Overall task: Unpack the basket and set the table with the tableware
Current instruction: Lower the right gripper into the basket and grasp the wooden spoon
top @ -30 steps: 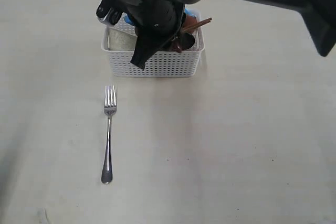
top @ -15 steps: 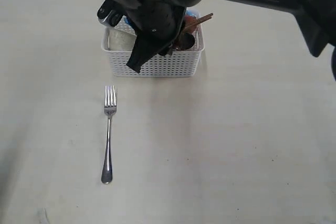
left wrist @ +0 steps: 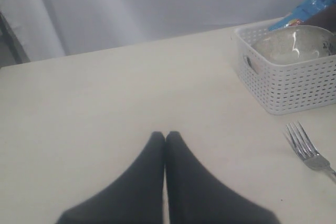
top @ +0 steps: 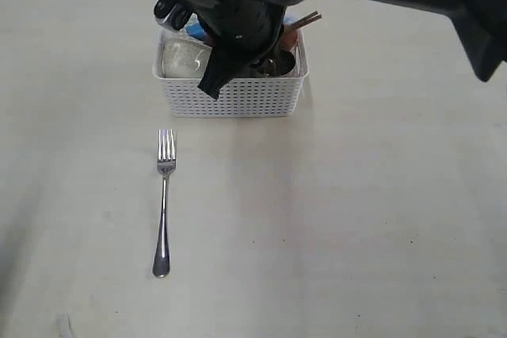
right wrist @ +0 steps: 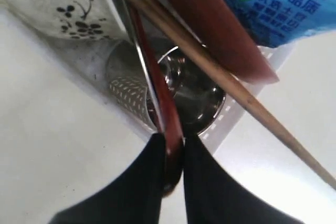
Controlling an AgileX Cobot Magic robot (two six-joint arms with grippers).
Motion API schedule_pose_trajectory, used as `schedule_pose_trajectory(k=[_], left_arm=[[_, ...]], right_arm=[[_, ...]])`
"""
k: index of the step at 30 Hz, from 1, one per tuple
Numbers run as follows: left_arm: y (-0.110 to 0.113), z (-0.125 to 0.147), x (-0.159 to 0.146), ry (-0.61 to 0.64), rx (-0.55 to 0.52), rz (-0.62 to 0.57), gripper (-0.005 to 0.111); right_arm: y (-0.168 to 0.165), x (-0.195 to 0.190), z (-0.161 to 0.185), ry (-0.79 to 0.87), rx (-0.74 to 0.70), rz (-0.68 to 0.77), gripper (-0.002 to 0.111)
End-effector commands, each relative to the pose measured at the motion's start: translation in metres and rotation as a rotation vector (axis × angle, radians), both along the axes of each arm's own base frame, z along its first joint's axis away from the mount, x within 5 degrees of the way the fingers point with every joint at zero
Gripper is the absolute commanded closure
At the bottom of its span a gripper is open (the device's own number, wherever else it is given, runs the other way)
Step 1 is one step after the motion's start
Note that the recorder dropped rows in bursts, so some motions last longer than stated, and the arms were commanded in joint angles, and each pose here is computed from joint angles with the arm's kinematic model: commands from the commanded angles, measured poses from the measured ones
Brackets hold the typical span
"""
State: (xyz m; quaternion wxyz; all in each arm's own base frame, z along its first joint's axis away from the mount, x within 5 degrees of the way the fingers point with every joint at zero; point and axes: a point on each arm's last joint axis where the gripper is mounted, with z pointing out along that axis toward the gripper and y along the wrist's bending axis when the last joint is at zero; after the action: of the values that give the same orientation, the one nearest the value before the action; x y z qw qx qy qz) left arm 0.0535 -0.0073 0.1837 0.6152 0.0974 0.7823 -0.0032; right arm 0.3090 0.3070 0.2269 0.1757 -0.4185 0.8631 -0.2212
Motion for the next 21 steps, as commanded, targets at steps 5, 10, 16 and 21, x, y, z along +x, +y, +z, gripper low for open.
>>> schedule_pose_trajectory(k=[5,10,16,21], left_arm=[[0.0,0.001,0.0,-0.013,0.001,-0.004,0.107],[0.0,0.001,0.0,-0.013,0.001,-0.004,0.107],[0.0,0.001,0.0,-0.013,0.001,-0.004,0.107],[0.0,0.001,0.0,-0.013,0.001,-0.004,0.107]], right_arm=[[-0.007,-0.001,0.026,-0.065,0.012,0.016,0.109],[-0.007,-0.001,0.026,-0.066,0.013,0.016,0.109],[-0.013,-0.009,0.024,-0.023,0.013,0.021,0.109],[-0.027,-0.017,0.016,-0.005,-0.058,0.036,0.109]])
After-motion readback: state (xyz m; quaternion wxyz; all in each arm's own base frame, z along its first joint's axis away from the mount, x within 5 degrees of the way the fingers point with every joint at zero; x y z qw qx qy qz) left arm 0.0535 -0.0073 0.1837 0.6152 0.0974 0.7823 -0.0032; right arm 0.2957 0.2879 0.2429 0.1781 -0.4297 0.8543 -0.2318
